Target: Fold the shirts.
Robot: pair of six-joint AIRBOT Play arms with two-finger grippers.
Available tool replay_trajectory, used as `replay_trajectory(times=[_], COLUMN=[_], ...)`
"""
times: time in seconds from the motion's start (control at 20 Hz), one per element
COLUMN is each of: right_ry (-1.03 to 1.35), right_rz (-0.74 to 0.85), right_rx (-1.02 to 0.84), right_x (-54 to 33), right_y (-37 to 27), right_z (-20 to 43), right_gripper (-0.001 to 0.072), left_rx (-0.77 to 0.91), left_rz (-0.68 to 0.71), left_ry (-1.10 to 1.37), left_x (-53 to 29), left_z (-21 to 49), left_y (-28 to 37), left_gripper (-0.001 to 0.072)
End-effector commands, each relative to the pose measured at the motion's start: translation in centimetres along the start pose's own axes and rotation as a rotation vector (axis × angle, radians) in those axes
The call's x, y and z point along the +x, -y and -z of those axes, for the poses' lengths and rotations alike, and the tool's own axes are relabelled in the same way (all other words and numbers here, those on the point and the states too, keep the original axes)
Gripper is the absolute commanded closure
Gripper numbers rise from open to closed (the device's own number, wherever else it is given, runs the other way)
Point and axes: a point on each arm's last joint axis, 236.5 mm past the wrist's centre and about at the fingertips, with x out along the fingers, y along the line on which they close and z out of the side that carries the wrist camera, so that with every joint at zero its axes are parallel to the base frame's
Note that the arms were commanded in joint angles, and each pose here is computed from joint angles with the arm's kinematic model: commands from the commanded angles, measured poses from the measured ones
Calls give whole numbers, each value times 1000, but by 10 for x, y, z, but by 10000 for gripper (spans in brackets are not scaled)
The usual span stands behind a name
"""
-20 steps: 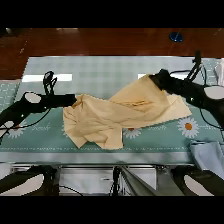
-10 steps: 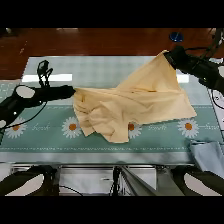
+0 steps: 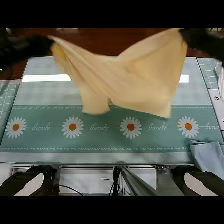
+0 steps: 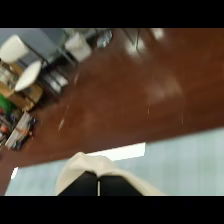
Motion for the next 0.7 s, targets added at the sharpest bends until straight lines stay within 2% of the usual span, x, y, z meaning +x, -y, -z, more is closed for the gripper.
replay_trajectory(times=[0.0, 0.1, 0.25, 0.45, 0.65], right_ry=[171, 253, 303, 298, 167], right_rz=[-24, 0, 59, 88, 138], right_rx=[-116, -194, -298, -363, -397], right_x=[-57, -96, -145, -188, -211], right_y=[-48, -69, -92, -117, -123], right_z=[-87, -127, -155, -158, -121], right_gripper=[698, 698, 698, 698, 698], left_rx=[150, 235, 259, 235, 177], left_rz=[26, 27, 23, -46, -89], left_ry=[277, 388, 431, 333, 112], left_x=[-92, -147, -198, -229, -247], left_z=[-120, -157, -164, -132, -69], left_y=[54, 85, 113, 117, 117], left_gripper=[686, 686, 686, 686, 687])
